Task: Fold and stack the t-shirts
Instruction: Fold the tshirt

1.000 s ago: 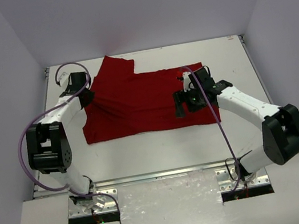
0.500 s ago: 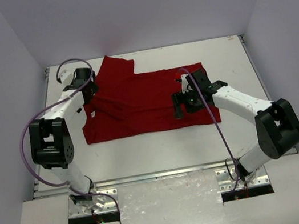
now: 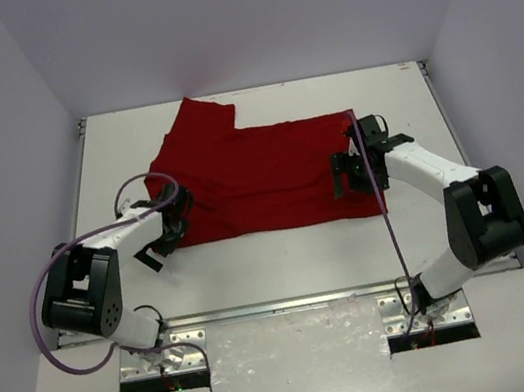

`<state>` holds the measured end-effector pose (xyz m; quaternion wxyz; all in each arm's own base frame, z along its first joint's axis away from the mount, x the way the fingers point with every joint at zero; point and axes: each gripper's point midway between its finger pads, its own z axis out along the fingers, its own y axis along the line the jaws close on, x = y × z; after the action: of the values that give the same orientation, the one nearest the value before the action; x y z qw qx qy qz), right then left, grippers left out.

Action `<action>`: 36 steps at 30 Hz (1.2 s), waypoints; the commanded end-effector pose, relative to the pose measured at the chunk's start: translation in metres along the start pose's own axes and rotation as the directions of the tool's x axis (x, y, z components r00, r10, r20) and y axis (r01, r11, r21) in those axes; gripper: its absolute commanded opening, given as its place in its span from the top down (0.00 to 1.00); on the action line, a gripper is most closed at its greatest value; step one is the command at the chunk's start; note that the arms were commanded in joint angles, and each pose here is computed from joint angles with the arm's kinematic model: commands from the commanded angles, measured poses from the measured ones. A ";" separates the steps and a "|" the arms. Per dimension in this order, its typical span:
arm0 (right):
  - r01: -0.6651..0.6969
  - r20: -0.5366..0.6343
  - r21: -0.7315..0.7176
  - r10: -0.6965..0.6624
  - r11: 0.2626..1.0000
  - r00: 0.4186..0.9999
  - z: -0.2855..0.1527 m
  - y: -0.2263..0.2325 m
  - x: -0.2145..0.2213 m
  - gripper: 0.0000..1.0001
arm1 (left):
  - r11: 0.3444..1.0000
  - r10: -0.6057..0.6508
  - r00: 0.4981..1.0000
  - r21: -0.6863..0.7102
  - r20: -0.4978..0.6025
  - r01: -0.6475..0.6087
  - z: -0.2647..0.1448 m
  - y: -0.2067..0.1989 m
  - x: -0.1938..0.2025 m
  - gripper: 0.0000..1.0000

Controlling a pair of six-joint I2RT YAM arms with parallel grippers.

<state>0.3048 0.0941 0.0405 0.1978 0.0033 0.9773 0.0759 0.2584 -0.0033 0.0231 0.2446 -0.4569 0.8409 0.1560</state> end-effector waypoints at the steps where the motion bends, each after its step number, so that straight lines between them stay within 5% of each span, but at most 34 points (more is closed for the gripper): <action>1: -0.004 0.070 -0.021 0.005 1.000 0.998 -0.014 0.002 -0.011 0.14 | 0.996 -0.089 0.996 -0.009 0.026 0.090 0.002 0.000 -0.007 0.00; 11: 0.013 -0.039 0.060 -0.010 0.998 0.999 0.011 -0.016 0.009 0.20 | 0.996 -0.089 0.991 -0.012 0.096 0.091 0.022 -0.011 -0.029 0.17; 15: 0.021 -0.130 0.111 -0.007 0.994 0.992 0.025 -0.028 0.024 0.45 | 0.997 -0.074 0.992 -0.027 0.107 0.077 0.031 -0.008 -0.034 0.29; 20: 0.072 -0.167 0.220 -0.035 0.973 0.985 0.035 -0.053 0.025 0.41 | 0.995 -0.084 0.994 -0.045 0.075 0.088 0.053 -0.002 -0.039 0.59; 26: 0.109 -0.304 0.305 -0.011 0.946 0.953 0.042 -0.082 0.046 0.39 | 0.994 -0.095 0.992 -0.042 0.088 0.099 0.055 -0.004 -0.052 0.76; 36: 0.121 -0.301 0.314 -0.023 0.942 0.953 0.028 -0.083 0.038 0.34 | 0.992 -0.110 0.988 -0.047 0.112 0.116 0.042 0.009 -0.061 0.56</action>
<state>0.2882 0.0538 -0.0132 0.0682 -0.0040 0.9976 -0.0147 0.2977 0.0505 0.0063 0.2669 -0.4922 0.8104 0.1726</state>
